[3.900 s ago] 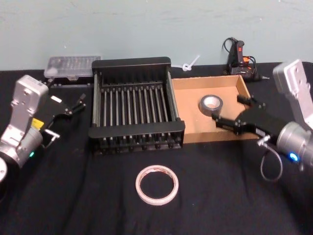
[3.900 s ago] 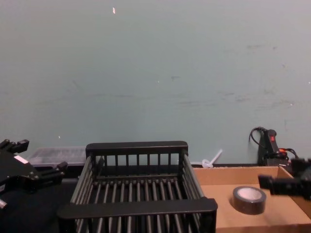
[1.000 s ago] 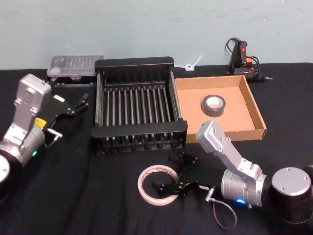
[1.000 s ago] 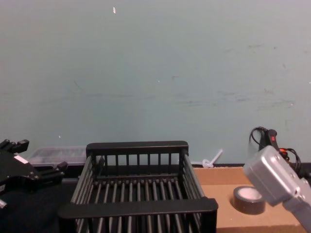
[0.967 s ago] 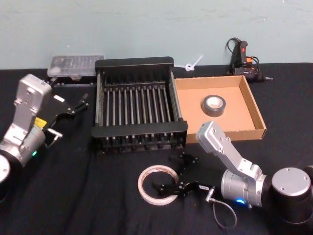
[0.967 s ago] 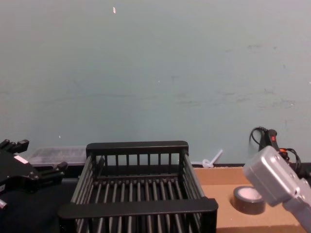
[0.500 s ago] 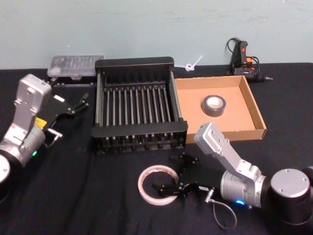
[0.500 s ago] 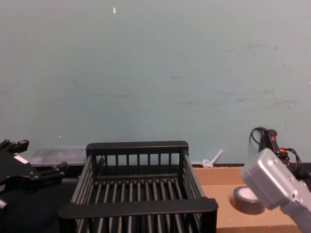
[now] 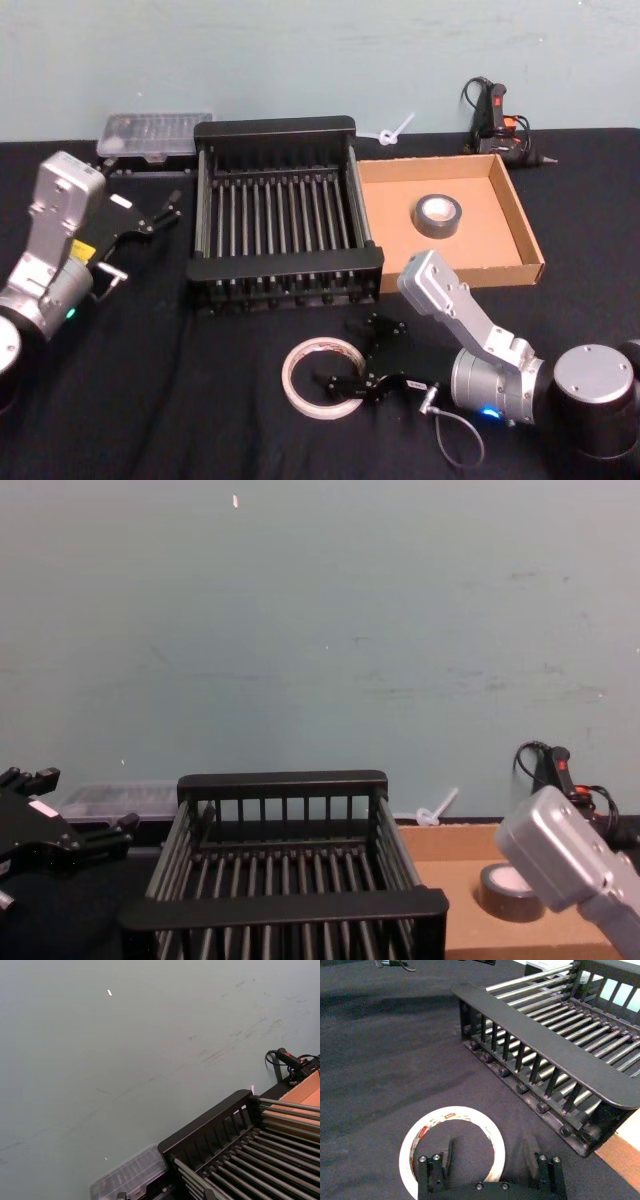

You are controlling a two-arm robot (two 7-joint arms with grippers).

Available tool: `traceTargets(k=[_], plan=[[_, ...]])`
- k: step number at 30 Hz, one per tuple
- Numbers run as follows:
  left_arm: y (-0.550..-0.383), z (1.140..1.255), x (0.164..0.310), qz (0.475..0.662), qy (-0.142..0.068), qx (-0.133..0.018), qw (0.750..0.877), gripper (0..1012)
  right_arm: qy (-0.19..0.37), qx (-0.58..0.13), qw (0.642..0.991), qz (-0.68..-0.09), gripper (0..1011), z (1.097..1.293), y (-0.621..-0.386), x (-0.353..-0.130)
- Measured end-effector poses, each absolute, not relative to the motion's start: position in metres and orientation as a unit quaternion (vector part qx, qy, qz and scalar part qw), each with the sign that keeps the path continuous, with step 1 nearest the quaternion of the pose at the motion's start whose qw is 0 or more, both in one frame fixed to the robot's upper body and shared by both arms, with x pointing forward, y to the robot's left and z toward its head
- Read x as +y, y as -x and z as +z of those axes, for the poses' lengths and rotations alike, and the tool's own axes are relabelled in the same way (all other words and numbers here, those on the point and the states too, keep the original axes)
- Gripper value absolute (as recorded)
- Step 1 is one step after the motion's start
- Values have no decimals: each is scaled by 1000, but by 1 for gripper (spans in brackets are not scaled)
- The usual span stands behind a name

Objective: Pick up the white tape and place it into the black box , Pick up the silver tape and place it into the brown box.

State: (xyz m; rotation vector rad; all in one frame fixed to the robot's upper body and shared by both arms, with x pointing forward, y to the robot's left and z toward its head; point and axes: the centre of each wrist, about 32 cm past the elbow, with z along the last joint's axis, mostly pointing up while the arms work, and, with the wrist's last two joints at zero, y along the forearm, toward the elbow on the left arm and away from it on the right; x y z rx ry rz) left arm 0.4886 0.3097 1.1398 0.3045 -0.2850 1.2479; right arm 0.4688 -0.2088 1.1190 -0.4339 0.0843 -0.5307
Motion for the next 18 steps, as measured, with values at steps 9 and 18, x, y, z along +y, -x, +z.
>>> traceTargets(k=[9, 18], plan=[[-489, 1140, 310, 580, -141, -132, 791, 1001, 212, 42, 941, -260, 705, 1119, -469, -209], [-489, 1140, 310, 580, -141, -132, 791, 1002, 212, 42, 941, -260, 397, 1119, -469, -209]])
